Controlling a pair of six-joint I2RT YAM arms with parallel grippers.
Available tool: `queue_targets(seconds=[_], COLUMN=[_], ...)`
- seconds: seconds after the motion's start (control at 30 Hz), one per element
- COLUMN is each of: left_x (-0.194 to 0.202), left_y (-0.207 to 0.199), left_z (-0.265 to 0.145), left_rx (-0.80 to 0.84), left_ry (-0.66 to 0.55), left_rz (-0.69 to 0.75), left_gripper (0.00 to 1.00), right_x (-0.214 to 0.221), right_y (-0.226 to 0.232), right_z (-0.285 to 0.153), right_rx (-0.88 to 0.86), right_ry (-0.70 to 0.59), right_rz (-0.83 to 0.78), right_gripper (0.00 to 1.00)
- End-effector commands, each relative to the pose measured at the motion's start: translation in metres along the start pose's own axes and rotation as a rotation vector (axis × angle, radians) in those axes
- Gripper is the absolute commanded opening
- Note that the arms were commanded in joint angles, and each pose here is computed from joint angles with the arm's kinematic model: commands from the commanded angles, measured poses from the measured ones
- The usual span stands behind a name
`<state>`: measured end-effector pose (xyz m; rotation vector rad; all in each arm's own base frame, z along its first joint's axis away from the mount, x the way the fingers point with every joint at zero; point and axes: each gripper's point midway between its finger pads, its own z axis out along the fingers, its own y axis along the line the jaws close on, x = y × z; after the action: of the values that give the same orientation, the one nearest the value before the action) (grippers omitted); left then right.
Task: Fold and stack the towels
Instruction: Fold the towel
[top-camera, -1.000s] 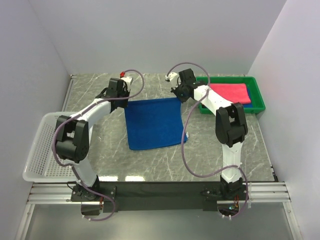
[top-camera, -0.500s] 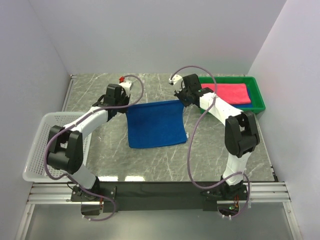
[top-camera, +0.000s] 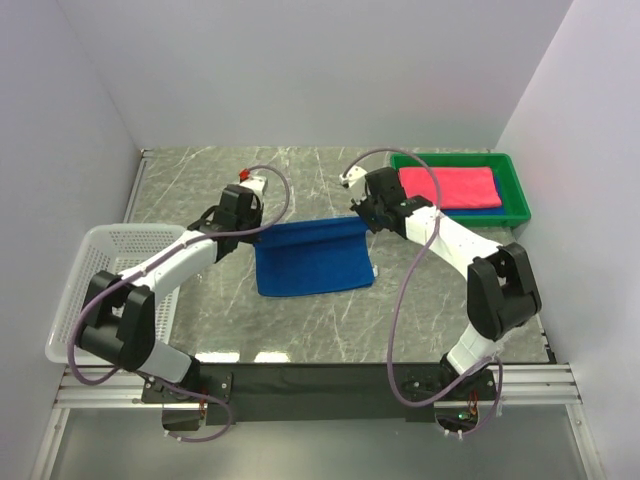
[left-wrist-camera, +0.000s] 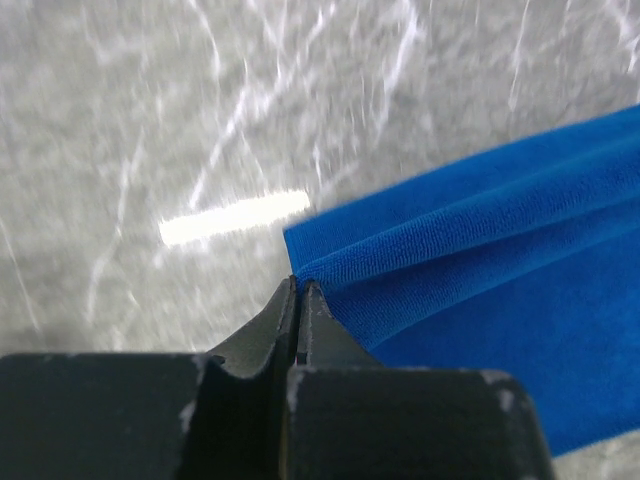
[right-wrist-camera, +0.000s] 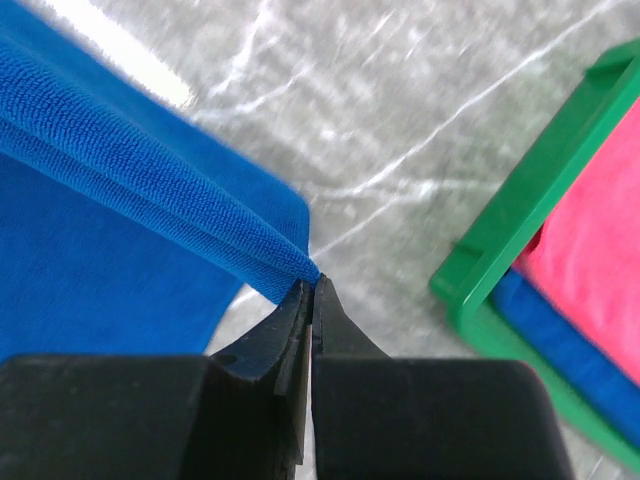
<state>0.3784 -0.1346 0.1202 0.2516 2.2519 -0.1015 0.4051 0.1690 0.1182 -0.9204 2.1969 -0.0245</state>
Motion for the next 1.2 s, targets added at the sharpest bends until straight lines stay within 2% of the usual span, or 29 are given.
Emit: queue_targets(seconds=[0.0,0.23,0.5,0.93,1.17], left_x=[0.005,0.031,0.062,0.06,0.086], left_y=[0.01,0.016,-0.005,-0.007,-0.014], left_z=[-0.019,-0.03,-0.035,-0.061,-0.056], left_rx=[-0.085,-0.144,-0.129,-0.148,-0.128], left_ry=[-0.004,0.061,0.142,0.125,0.171], left_rz=[-0.055,-0.138,-0.153,-0.244,-0.278], left_gripper=[0.01,0.01,0.01,0.01,0.01], right_x=[0.003,0.032,0.052,0.042,0.073], right_y=[-0.001,0.023,0.032,0.034,0.055], right_z=[-0.02,-0.029,-0.035,-0.054,-0.037], right_rx=[0.056,0.062,0.094,0.098,0.038], right_ry=[-0.006,0.066,0.111,0.074,0.171], right_rz=[0.026,-0.005,-0.003,0.01,0.001], right_gripper=[0.0,0.0,0.0,0.0,0.0])
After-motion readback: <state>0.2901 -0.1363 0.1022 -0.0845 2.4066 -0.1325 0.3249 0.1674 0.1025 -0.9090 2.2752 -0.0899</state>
